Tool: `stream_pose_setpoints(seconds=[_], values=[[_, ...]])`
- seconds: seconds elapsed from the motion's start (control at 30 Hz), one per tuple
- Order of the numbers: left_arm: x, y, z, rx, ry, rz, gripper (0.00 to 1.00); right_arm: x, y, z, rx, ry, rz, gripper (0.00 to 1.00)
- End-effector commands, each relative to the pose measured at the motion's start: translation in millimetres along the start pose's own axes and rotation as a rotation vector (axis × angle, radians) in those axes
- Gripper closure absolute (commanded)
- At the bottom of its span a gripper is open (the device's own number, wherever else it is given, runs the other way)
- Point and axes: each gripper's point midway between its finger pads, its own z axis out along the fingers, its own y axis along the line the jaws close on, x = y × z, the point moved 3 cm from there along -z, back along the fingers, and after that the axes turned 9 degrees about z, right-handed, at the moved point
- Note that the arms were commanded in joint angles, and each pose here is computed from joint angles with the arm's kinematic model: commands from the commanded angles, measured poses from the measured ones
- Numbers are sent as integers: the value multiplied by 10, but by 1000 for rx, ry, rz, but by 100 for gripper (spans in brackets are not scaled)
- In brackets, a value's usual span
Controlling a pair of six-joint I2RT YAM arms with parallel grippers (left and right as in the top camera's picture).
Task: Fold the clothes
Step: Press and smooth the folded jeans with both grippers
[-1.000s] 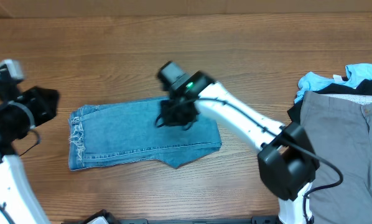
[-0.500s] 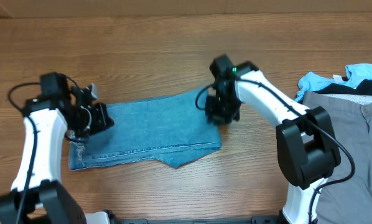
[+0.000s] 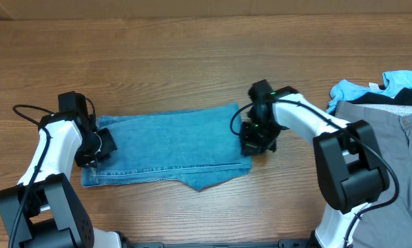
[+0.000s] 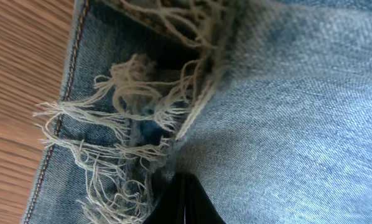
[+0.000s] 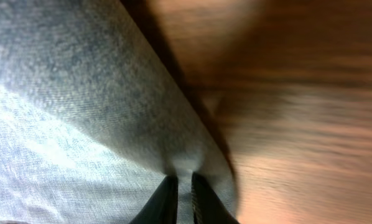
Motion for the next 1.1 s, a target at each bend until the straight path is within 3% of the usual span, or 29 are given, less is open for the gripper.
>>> stream_pose_setpoints(seconds=[0.0,0.17,0.27,0.43,0.73,0.93,1.07], values=[[-91,-310,-220,206,-35,51,95,78,201,-404,-156,-27,-185,85],[-131,-745,-660,480,-108,129,94,353,577,-846,-376,-45,-312,80],[-90,-869,-758,514,-127,168,94,482,748,-858,-433,-17,-341,79],[100,-976,-511,396,-68,245,96,562,1080,-566,-453,-10,-327,79],[553,-1254,143,394,-22,309,94,718,1331,283,-353,64,-214,79],[611,-899,422,195,-26,132,96,520,1042,652,-201,58,-68,80],[589,-566,442,73,-17,38,96,283,584,652,-104,99,106,96]])
